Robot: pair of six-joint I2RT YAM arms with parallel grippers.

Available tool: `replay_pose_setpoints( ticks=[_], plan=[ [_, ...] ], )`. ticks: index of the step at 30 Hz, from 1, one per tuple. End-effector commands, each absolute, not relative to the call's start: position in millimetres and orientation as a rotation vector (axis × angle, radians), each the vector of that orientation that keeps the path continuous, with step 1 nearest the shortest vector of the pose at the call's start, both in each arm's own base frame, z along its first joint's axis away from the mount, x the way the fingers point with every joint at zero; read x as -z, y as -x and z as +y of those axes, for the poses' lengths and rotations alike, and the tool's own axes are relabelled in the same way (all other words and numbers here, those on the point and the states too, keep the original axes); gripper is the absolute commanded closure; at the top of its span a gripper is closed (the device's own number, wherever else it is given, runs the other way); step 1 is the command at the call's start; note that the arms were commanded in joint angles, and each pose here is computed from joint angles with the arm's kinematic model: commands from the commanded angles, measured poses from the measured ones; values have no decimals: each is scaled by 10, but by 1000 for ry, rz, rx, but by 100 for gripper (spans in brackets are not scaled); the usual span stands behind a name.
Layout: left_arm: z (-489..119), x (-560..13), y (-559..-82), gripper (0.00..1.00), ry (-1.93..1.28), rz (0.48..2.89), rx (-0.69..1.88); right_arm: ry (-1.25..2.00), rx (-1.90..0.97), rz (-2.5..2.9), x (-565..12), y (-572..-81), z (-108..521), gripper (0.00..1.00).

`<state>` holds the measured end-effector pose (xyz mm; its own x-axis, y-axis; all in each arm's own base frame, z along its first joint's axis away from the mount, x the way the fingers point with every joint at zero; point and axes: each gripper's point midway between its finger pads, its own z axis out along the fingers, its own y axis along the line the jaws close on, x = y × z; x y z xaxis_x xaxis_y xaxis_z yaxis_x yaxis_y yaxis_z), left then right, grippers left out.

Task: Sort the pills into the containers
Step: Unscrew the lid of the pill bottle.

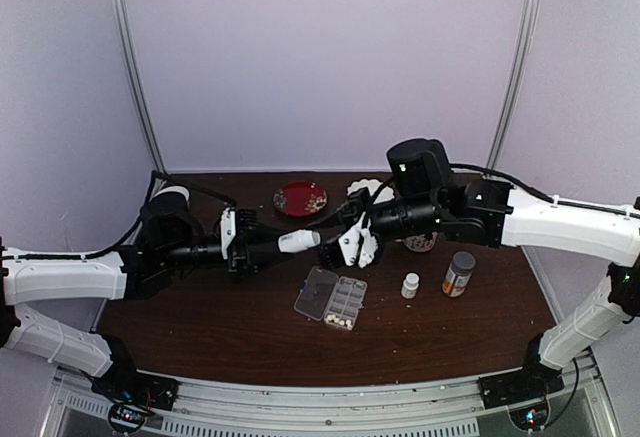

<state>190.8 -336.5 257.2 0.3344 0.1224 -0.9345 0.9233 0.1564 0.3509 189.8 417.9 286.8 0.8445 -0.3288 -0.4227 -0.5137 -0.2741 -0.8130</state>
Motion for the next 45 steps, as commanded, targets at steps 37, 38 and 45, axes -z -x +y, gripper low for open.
replay_pose_setpoints(
  ticks=[37, 38, 45],
  plan=[
    [-3359, -3040, -1851, 92, -1247, 884, 714, 926, -1020, 1689, -3742, -1959, 3840, 0],
    [-3358, -3040, -1845, 92, -1247, 883, 715, 893, -1050, 1684, -3789, -1958, 3824, 0],
    [-3329, -3052, -1846, 92, -1242, 882, 697, 661, -1156, 1716, -4027, -2078, 3701, 0]
  ],
)
